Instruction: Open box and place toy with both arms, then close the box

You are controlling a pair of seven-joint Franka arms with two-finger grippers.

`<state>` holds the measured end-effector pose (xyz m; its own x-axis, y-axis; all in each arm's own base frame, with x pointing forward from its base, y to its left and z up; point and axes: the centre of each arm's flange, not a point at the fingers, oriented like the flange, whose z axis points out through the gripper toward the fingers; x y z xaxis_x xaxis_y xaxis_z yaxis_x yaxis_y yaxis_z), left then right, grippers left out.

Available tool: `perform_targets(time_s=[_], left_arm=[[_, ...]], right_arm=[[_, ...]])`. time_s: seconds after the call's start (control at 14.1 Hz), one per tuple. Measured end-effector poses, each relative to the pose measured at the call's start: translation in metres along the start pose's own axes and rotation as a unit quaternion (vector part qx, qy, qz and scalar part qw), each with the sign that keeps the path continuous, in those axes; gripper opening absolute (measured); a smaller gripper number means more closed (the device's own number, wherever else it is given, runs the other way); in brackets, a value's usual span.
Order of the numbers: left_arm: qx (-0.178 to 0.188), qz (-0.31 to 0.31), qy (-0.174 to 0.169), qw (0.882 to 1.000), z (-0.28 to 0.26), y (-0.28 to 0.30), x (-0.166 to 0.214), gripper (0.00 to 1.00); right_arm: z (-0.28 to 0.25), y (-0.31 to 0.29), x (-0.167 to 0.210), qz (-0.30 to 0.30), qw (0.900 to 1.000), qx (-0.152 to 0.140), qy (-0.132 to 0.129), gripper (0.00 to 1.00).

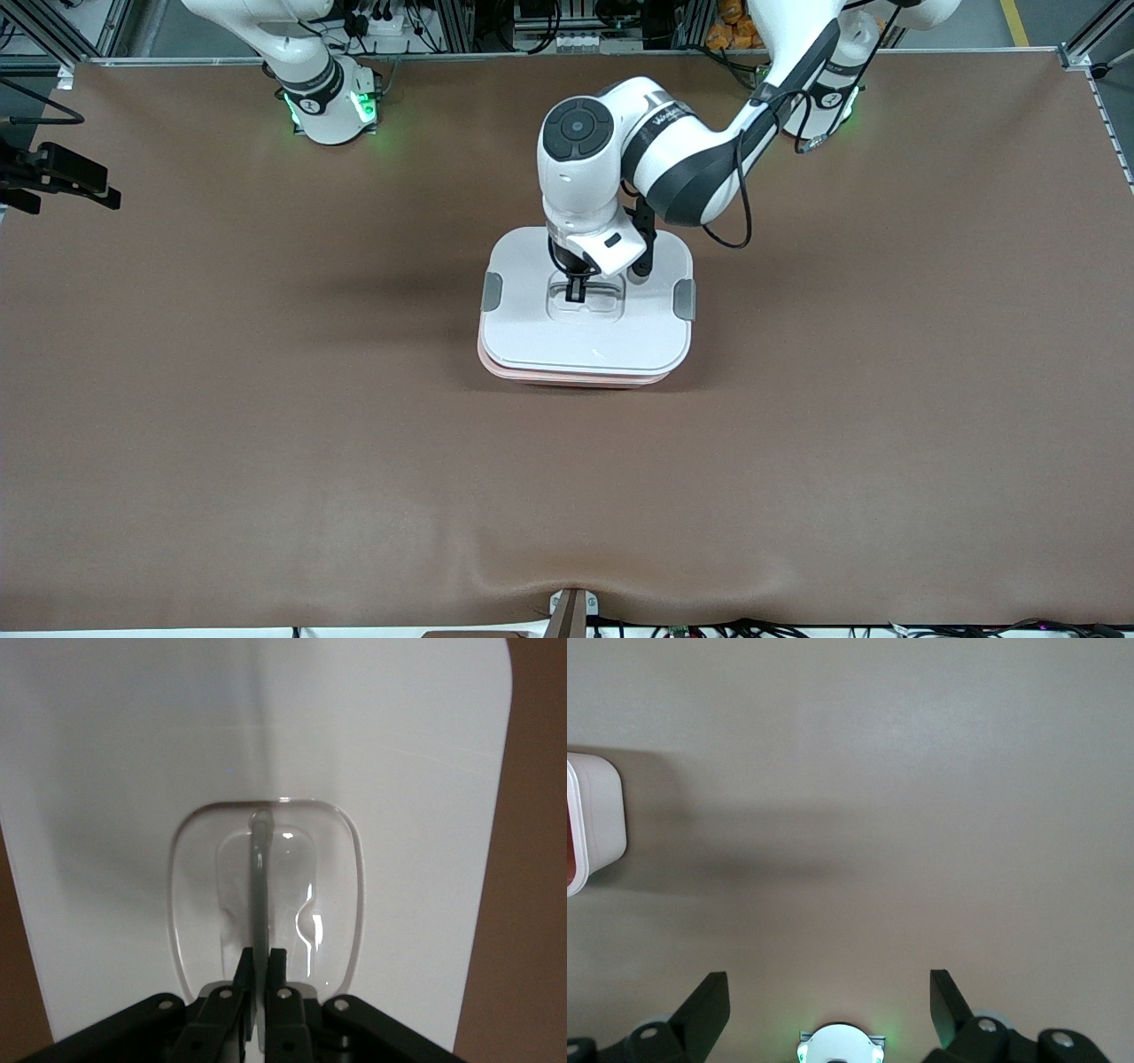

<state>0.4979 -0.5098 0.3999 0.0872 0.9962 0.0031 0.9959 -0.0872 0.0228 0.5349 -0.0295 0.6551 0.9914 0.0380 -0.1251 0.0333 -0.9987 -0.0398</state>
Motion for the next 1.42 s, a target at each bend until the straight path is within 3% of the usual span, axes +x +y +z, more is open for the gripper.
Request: perform_targets(time_s=[0.57, 0.85, 1.42], left_arm=[[-0.004, -0.011, -0.009, 1.0, 0.01, 0.001, -0.007, 0.07], [-0.009, -0.023, -0.011, 1.0, 0.01, 0.001, -0.009, 0.07], [-0.007, -0.023, -0.001, 1.0, 0.026, 0.003, -0.008, 0.07]], right_arm=[[0.0, 0.0, -0.013, 0.001, 1.0, -0.002, 0.013, 1.0], [-0.012, 0.002, -0.014, 0.002, 0.999, -0.018, 0.027, 1.0], [-0.013, 0.002, -0.013, 0.002, 0.999, -0.018, 0.028, 1.0]])
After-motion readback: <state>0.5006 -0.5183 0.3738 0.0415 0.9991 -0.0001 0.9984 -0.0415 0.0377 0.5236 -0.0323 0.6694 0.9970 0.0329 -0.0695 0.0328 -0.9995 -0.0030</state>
